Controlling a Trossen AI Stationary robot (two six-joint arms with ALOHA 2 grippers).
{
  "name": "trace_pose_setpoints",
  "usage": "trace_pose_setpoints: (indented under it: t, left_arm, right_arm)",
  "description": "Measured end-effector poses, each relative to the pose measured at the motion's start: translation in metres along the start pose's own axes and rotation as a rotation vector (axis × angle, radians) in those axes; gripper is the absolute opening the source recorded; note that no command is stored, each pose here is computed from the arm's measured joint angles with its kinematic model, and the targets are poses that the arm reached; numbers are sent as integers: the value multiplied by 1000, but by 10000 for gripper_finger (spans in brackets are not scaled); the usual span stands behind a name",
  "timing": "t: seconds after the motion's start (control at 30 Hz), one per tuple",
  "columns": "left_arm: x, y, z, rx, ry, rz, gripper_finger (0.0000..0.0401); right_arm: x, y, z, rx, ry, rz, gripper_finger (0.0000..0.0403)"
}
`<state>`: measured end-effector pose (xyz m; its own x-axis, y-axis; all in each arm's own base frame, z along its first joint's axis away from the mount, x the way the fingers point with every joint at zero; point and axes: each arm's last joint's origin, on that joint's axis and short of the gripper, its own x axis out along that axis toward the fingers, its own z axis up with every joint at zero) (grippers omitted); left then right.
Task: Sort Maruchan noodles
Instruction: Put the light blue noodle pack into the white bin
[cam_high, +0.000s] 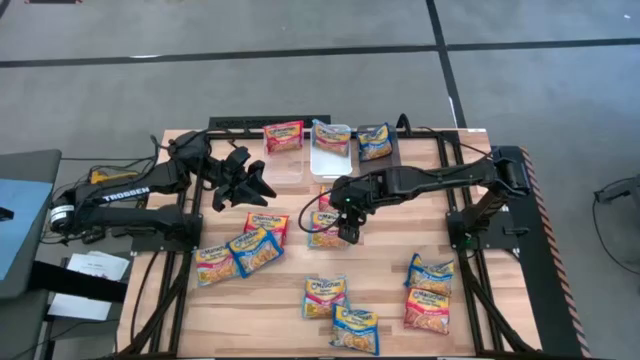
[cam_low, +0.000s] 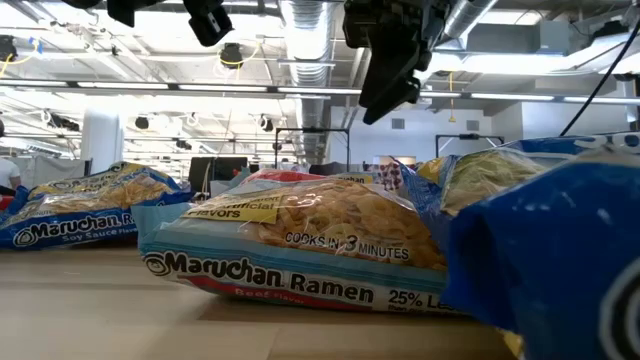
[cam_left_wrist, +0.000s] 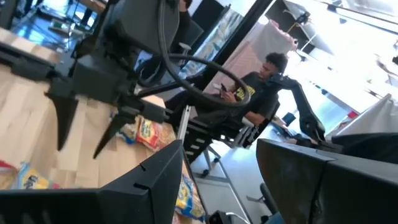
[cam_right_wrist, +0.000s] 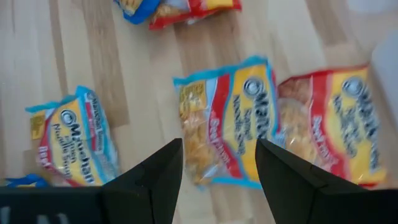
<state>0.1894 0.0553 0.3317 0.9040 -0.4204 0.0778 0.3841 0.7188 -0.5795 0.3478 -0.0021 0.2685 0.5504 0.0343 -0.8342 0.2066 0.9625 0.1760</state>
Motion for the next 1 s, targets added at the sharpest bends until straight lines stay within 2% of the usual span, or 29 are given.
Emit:
trace_pose_setpoints:
  t: [0.23,0.4,0.57,0.63,0.7,0.77,1.0]
  left_arm:
    - [1,5,-5,-7,15,67,193]
    - [1,6,-6,12,8,92,193]
    - [0,7,-5,49,-21,140,193]
    - [0,8,-5,59,-27,160,193]
    - [1,9,-5,64,-32,170,193]
    - [1,10,-5,59,-34,185,193]
    - [1,15,-7,45,-22,214,193]
  right_arm:
    - [-1,-13,6,-64,-44,-64,225]
    - [-1,-24,10,-66,-58,-79,225]
    - [17,-34,10,-72,-15,-92,225]
    - [28,-35,14,-82,-40,-89,225]
    - [36,-37,9,-80,16,-96,225]
    - [46,-37,13,-82,-11,-76,225]
    - [70,-43,3,-95,87,-70,225]
